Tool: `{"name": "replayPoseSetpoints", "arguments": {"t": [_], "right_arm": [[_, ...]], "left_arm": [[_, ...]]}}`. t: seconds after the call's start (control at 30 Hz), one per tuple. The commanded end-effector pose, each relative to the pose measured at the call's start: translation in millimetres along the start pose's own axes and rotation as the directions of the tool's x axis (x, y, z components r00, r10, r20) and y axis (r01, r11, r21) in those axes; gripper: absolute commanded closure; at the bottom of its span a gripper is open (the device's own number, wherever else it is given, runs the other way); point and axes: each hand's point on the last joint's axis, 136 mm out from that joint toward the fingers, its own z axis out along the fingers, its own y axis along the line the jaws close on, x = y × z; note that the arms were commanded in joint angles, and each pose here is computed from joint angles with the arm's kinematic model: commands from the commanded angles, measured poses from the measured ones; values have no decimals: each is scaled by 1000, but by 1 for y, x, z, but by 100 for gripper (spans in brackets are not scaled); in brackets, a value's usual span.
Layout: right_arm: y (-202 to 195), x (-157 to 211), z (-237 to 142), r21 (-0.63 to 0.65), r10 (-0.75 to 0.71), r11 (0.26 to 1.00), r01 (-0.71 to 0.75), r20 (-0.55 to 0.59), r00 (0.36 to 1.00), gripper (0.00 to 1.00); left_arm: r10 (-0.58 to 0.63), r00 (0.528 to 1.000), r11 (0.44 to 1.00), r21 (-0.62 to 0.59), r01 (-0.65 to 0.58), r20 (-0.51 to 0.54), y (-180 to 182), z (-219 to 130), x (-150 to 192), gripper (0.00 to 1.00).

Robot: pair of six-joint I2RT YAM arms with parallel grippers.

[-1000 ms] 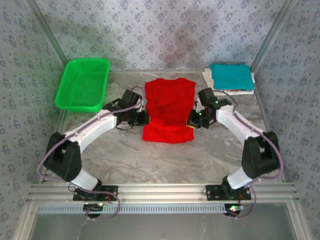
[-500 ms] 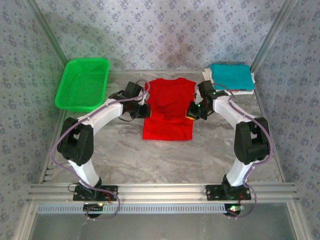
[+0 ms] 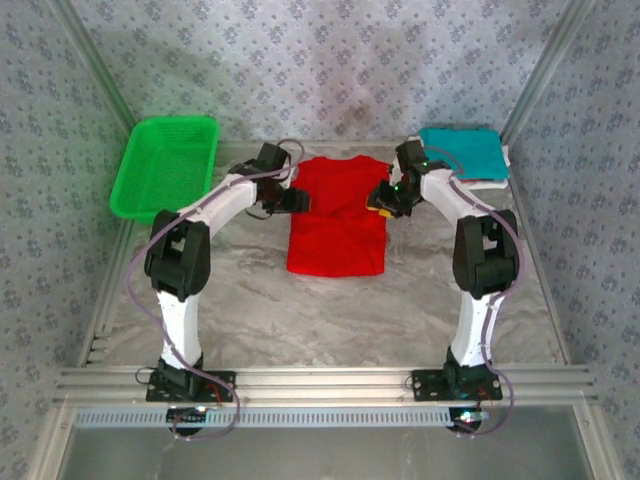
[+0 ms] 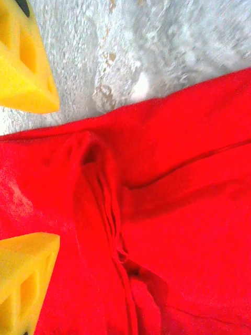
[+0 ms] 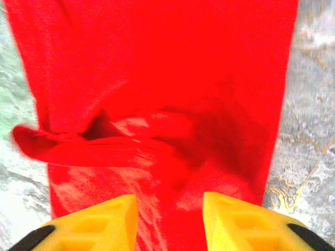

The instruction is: Fold and stack the t-shirts

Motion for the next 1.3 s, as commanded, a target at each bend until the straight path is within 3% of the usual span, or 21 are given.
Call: {"name": "replayPoseSetpoints", "arguments": {"t": [0.0, 0.07, 0.17, 0.33, 0.53, 0.87, 1.0, 1.27], "right_arm": [[30, -15, -48, -58, -70, 995, 77, 108, 992, 57], [41, -5, -65, -112, -96, 987, 113, 150, 984, 56], [46, 24, -75, -186, -93, 974, 127, 185, 978, 62], [25, 88, -45, -203, -43, 977, 70, 134, 990, 100], [18, 124, 5, -186, -38, 982, 40, 13, 999, 100], [-45, 155, 60, -80, 34, 996, -42, -92, 995, 100], [-57, 169, 68, -62, 56, 996, -65, -135, 989, 100], [-63, 198, 47, -32, 67, 997, -73, -162, 984, 100]], "left_arm": [[7, 992, 1000, -24, -4, 128, -12, -39, -20, 40], [25, 988, 999, -26, -21, 155, -19, -47, -9, 41], [70, 985, 997, 4, -72, 157, -31, -44, 23, 55], [19, 996, 996, 82, -27, 91, -29, -19, 72, 66], [-51, 999, 991, 126, 48, 18, -22, 16, 106, 79], [-185, 980, 983, -11, 185, -76, 31, 47, 184, 85], [-225, 970, 974, -25, 223, -97, 38, 47, 205, 87], [-252, 961, 968, -46, 248, -116, 33, 15, 245, 86]]}}
